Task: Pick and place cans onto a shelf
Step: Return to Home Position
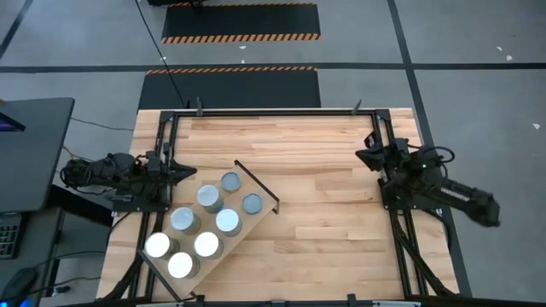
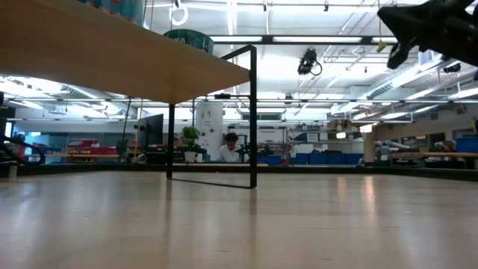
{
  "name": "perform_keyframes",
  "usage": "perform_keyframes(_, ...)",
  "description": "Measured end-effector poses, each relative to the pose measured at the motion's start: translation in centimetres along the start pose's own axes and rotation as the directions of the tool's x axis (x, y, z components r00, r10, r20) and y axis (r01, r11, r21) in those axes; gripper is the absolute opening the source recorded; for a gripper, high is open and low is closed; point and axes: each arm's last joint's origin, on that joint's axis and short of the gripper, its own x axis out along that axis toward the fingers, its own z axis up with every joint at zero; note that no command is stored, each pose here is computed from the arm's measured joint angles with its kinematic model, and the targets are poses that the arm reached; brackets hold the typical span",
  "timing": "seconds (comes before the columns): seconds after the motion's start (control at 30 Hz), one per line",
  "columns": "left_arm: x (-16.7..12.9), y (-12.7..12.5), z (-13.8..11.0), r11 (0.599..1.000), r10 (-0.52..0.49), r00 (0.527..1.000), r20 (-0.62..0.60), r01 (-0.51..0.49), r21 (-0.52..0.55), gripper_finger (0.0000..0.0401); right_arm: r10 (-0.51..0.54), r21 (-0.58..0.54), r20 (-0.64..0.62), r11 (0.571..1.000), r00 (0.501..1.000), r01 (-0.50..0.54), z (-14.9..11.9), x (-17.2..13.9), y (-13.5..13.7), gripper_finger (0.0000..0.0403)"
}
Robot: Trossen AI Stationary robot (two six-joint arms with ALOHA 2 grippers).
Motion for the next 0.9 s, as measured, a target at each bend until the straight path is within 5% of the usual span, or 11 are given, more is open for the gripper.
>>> perform_keyframes(0.23,0.2,-0.2,-0.2,0.999,-0.033,0.999,0.013,0.033,0.017,0.0025,-0.177,-0.023,-0.121,0.984,0.977,0.175,-1.2,-0.9,-1.5,0.0023)
perform_keyframes(0.43,2.0,-1.0,-3.3,0.995,-0.103,0.992,0.076,0.103,-0.003,0.0025,-0.28,-0.041,-0.234,0.959,0.931,0.279,-3.3,-1.5,-2.5,0.0023)
perform_keyframes(0.53,2.6,-1.3,-4.7,0.992,-0.116,0.987,0.112,0.119,-0.027,0.0025,-0.307,-0.051,-0.325,0.95,0.894,0.307,-4.2,-1.9,-2.7,0.0023)
perform_keyframes(0.9,2.7,-1.0,-4.9,0.998,-0.014,0.989,0.146,0.004,0.067,0.0025,-0.3,0.024,-0.332,0.945,0.894,0.326,-4.3,-1.8,-2.8,0.0023)
